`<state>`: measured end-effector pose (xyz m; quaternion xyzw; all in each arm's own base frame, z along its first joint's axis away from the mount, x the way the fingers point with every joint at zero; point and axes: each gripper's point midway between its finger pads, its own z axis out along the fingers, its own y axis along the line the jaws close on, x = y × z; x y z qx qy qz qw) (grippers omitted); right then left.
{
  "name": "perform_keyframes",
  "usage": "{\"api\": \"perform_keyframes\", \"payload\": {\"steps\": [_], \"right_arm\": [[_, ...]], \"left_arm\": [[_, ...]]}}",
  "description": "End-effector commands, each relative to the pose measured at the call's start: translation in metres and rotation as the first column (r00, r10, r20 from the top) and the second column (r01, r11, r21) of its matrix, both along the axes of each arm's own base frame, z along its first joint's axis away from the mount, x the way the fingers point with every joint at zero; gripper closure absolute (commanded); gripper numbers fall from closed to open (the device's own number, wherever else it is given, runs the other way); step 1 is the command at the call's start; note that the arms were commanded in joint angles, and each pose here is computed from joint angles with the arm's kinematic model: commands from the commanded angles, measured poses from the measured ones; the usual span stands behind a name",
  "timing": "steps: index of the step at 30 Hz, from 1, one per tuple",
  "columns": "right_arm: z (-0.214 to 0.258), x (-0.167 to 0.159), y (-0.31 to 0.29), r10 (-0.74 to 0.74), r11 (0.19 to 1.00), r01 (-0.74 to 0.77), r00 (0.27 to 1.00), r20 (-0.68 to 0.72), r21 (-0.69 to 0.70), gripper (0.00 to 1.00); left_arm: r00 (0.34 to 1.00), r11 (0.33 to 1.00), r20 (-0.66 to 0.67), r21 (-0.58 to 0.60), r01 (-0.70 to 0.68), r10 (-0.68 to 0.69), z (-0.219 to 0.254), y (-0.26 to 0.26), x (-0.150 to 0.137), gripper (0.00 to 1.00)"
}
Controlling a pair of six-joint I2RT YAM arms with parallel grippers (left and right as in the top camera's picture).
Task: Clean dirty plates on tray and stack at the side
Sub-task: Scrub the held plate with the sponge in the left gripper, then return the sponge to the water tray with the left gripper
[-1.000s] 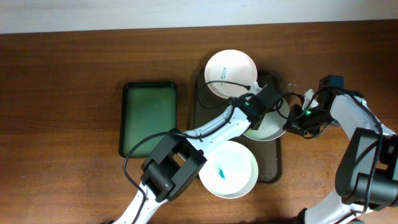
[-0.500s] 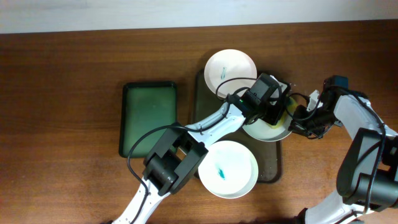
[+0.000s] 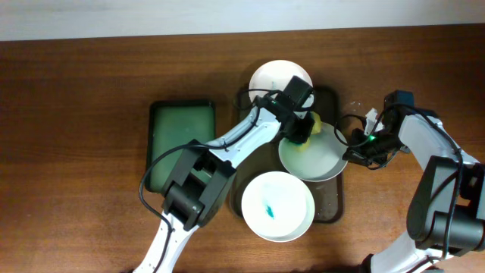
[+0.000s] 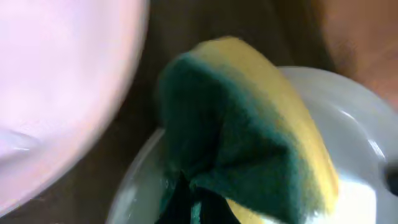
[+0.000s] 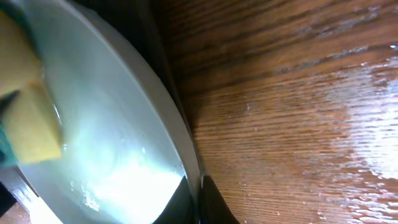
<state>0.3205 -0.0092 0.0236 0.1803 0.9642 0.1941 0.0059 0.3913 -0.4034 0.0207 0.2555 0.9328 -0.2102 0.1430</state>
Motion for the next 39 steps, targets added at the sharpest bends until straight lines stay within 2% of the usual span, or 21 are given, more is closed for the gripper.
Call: {"api": "perform_keyframes", "payload": {"steps": [1,3,7,9,11,13,14,15,17,19,21,23,26,28,30,33,35,37,39], "right_arm": [[-0.006,-0.003,-0.007,-0.007,0.999,0.006,1.0,-0.017,-0.032,0.96],[-0.006,-0.003,-0.007,-0.007,0.999,0.006,1.0,-0.017,-0.032,0.96],[-0.006,-0.003,-0.007,-0.007,0.999,0.006,1.0,-0.016,-0.032,0.96],[-0.006,-0.003,-0.007,-0.007,0.999,0.006,1.0,-0.017,-0.032,0.96],[-0.006,-0.003,-0.007,-0.007,0.999,0.006,1.0,-0.017,-0.032,0.96],[-0.006,-0.003,-0.007,-0.007,0.999,0.006,1.0,-0.017,-0.032,0.96],[-0.005,-0.003,-0.007,-0.007,0.999,0.007,1.0,-0.015,-0.032,0.96],[0.0,-0.002,-0.007,-0.007,0.999,0.007,1.0,-0.003,-0.035,0.96],[0.013,0.0,-0.008,-0.007,0.999,0.009,0.999,0.037,-0.045,0.96],[0.04,0.004,-0.009,-0.005,0.998,0.013,0.993,0.117,-0.064,0.96],[0.062,0.004,-0.009,-0.003,0.997,0.017,0.985,0.175,-0.079,0.96],[0.075,0.004,-0.01,-0.002,0.995,0.023,0.977,0.215,-0.095,0.96],[0.074,-0.005,-0.007,-0.001,0.996,0.016,0.984,0.179,-0.086,0.96],[0.073,-0.017,0.004,0.072,0.994,-0.059,0.987,0.146,-0.087,0.96],[0.075,-0.027,0.011,0.107,0.99,-0.094,0.988,0.116,-0.107,0.96],[0.087,-0.053,0.02,0.208,0.952,-0.189,0.977,0.055,-0.241,0.96],[0.097,-0.064,0.029,0.263,0.925,-0.238,0.964,0.048,-0.295,0.96],[0.105,-0.075,0.042,0.298,0.905,-0.269,0.954,0.041,-0.329,0.96],[0.105,-0.082,0.042,0.298,0.874,-0.271,0.955,0.004,-0.404,0.96]], "left_arm": [[0.93,0.961,-0.275,-0.196,0.194,-0.243,-0.01,-0.042,-0.091,1.0],[0.89,0.94,-0.336,-0.253,0.23,-0.308,-0.002,-0.053,-0.118,1.0],[0.851,0.966,-0.461,-0.17,0.195,-0.253,-0.01,-0.027,-0.133,1.0],[0.863,0.983,-0.471,-0.081,0.163,-0.182,-0.018,-0.007,-0.123,1.0],[0.915,0.988,-0.403,0.125,0.089,-0.032,-0.027,0.039,-0.087,1.0],[0.951,0.97,-0.304,0.243,0.016,0.06,-0.017,0.07,-0.054,1.0],[0.963,0.964,-0.252,0.266,-0.023,0.093,-0.002,0.082,-0.037,1.0],[0.974,0.968,-0.191,0.241,-0.074,0.122,0.028,0.092,-0.019,1.0],[0.979,0.974,-0.133,0.189,-0.126,0.153,0.069,0.106,-0.005,1.0],[0.976,0.971,-0.088,0.15,-0.186,0.2,0.115,0.132,0.001,1.0],[0.965,0.957,-0.062,0.163,-0.241,0.254,0.138,0.161,0.003,1.0],[0.92,0.872,0.021,0.31,-0.378,0.392,0.157,0.238,0.008,1.0],[0.871,0.8,-0.03,0.413,-0.436,0.49,0.134,0.294,0.002,1.0],[0.837,0.766,-0.077,0.455,-0.454,0.542,0.099,0.32,-0.005,1.0],[0.813,0.754,-0.112,0.464,-0.465,0.571,0.074,0.333,-0.011,1.0],[0.769,0.771,-0.218,0.412,-0.486,0.601,0.041,0.345,-0.023,1.0],[0.788,0.806,-0.242,0.36,-0.469,0.567,0.046,0.34,-0.021,1.0],[0.8,0.814,-0.216,0.327,-0.481,0.559,0.062,0.337,-0.02,0.99],[0.812,0.815,-0.17,0.293,-0.5,0.559,0.082,0.338,-0.018,0.9]]}}
